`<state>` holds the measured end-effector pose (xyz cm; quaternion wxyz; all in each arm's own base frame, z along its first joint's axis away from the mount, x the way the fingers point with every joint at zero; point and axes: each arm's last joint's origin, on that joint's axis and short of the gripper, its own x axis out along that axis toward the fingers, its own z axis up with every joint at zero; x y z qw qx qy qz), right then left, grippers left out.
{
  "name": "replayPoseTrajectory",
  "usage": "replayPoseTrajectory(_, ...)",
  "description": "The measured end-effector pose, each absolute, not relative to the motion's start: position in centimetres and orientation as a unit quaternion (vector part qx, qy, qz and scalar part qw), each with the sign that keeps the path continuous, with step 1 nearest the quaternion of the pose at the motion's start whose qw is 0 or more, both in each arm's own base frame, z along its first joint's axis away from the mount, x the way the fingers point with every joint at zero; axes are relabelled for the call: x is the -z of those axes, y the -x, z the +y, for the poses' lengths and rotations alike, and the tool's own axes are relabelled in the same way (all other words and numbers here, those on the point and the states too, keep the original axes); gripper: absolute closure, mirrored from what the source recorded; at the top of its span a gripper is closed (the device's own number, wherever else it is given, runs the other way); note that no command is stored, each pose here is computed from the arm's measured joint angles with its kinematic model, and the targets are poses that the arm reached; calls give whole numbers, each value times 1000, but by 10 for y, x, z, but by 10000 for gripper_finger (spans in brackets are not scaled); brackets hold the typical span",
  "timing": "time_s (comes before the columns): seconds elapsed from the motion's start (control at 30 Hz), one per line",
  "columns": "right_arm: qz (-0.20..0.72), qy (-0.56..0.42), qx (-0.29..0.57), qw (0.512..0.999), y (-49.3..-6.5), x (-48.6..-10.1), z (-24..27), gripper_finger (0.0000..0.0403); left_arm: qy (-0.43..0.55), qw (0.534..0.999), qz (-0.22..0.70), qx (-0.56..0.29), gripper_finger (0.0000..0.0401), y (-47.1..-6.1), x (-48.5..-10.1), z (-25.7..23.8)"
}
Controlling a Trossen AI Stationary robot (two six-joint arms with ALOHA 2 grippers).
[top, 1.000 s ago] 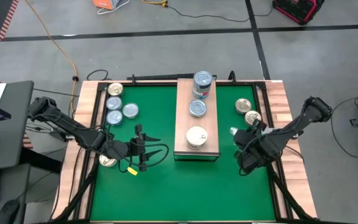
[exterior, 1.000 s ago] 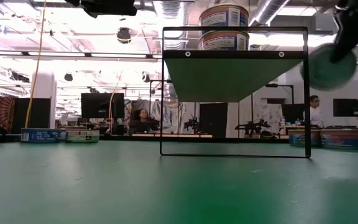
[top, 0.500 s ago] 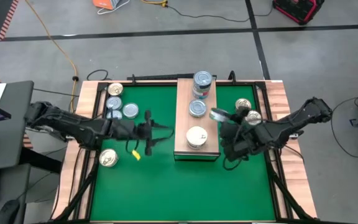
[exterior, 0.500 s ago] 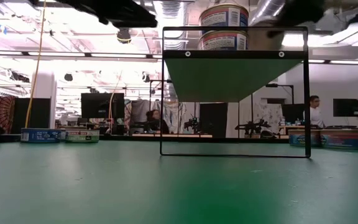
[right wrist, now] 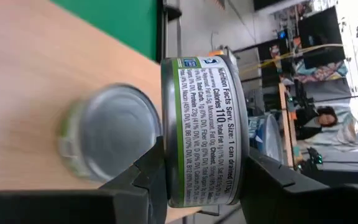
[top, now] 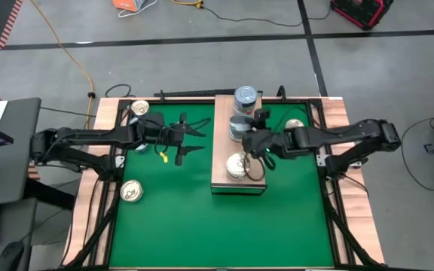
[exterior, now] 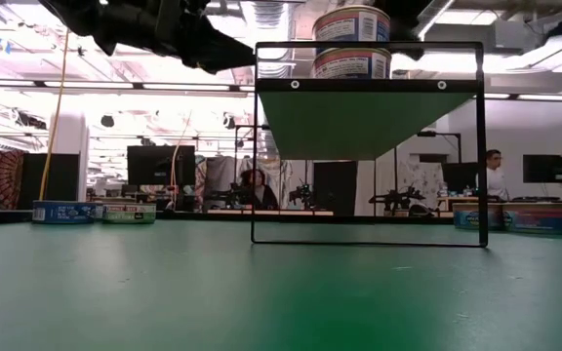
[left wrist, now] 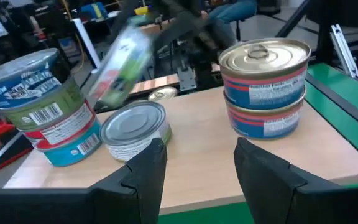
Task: Stack canned seafood by type on shelf
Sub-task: Stack the green tuna can on top of the green tuna can on the shelf
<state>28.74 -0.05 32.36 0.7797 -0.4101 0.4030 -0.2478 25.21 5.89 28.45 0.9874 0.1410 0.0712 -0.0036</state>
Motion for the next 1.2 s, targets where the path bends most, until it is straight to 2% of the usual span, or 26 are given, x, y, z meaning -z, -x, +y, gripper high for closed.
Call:
replayPoseTrajectory(0.37,461,477,202,721,-318,-292,-21,228,-155,984,68,-48,221,-245,-287,83)
replayPoseTrajectory(0.67,457,464,207,730,-317,-292,-17,224,-155,983,68,-76,221,-242,-288,93)
replayPoseTrajectory(0.8,471,453,192,732,-314,-286,-13,204,-158,984,62,-48,221,-242,-288,91)
replayPoseTrajectory(1.03,472,438,197,739,-313,-285,-11,140,-164,984,52,-40,221,-242,-291,91)
replayPoseTrajectory(1.2,472,464,205,721,-312,-286,-3,127,-155,986,61,-29,221,-242,-290,90)
